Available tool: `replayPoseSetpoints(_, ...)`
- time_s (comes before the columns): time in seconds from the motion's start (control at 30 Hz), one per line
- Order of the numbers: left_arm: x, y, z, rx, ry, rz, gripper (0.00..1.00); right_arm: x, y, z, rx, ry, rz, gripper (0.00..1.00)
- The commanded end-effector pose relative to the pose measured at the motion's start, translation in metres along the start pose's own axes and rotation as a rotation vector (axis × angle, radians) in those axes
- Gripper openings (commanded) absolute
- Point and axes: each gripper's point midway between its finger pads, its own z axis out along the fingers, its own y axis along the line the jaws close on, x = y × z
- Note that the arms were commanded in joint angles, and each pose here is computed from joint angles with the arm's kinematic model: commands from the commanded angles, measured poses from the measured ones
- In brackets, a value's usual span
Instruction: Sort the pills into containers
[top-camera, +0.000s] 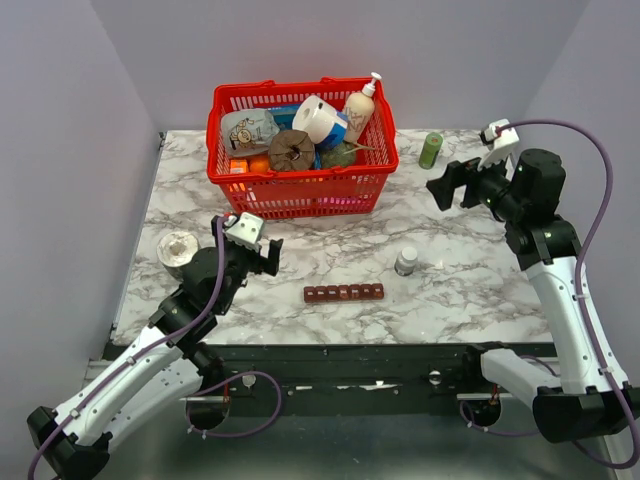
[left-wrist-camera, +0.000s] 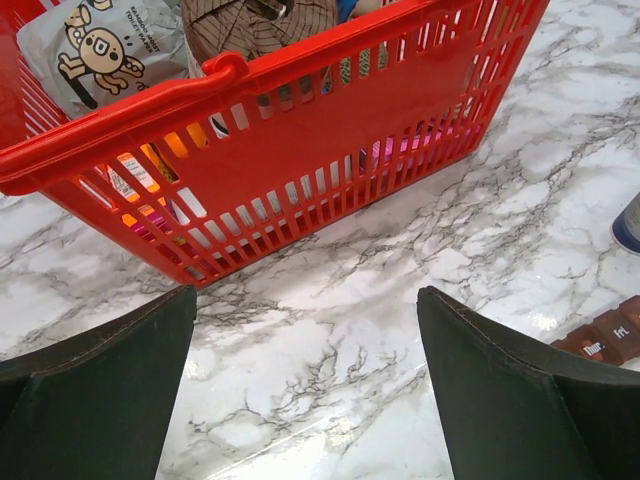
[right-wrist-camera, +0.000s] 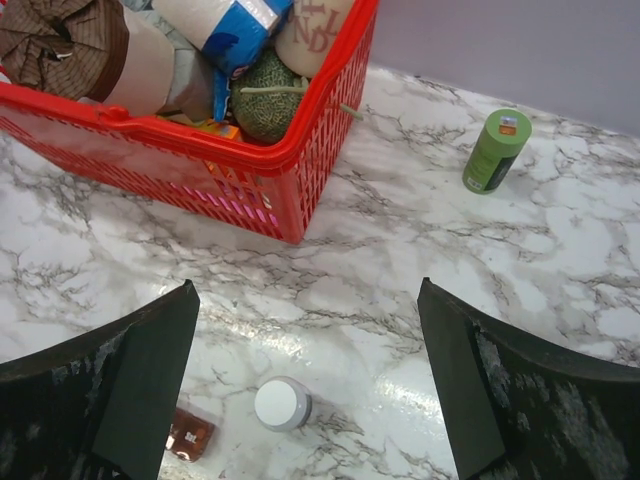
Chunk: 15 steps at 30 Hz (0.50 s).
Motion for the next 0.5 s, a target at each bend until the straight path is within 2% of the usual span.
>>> replayPoseSetpoints(0.0, -0.011, 0.001, 0.001, 0.004, -0.032, 0.007, 0.99, -0.002, 0.008, -0.002, -0.061, -0.007, -0.028, 1.00)
replayPoseSetpoints(0.2, -0.011, 0.001, 0.002, 0.006, -0.031, 0.010, 0.99, 0.005, 0.024, -0.001, -0.176, 0.014, -0.092, 1.00)
replayPoseSetpoints(0.33, -0.010, 0.000, 0.003, 0.009, -0.023, 0.012, 0.99, 0.026, 0.059, -0.010, -0.429, 0.051, -0.221, 1.00)
replayPoseSetpoints(0.37, -0.009, 0.001, 0.003, 0.009, -0.022, 0.014, 0.99, 0.035, 0.063, -0.010, -0.483, 0.048, -0.299, 1.00)
replayPoseSetpoints(0.47, -0.006, -0.007, 0.004, 0.051, -0.014, 0.031, 0.99, 0.060, 0.073, -0.012, -0.592, 0.062, -0.388, 1.00)
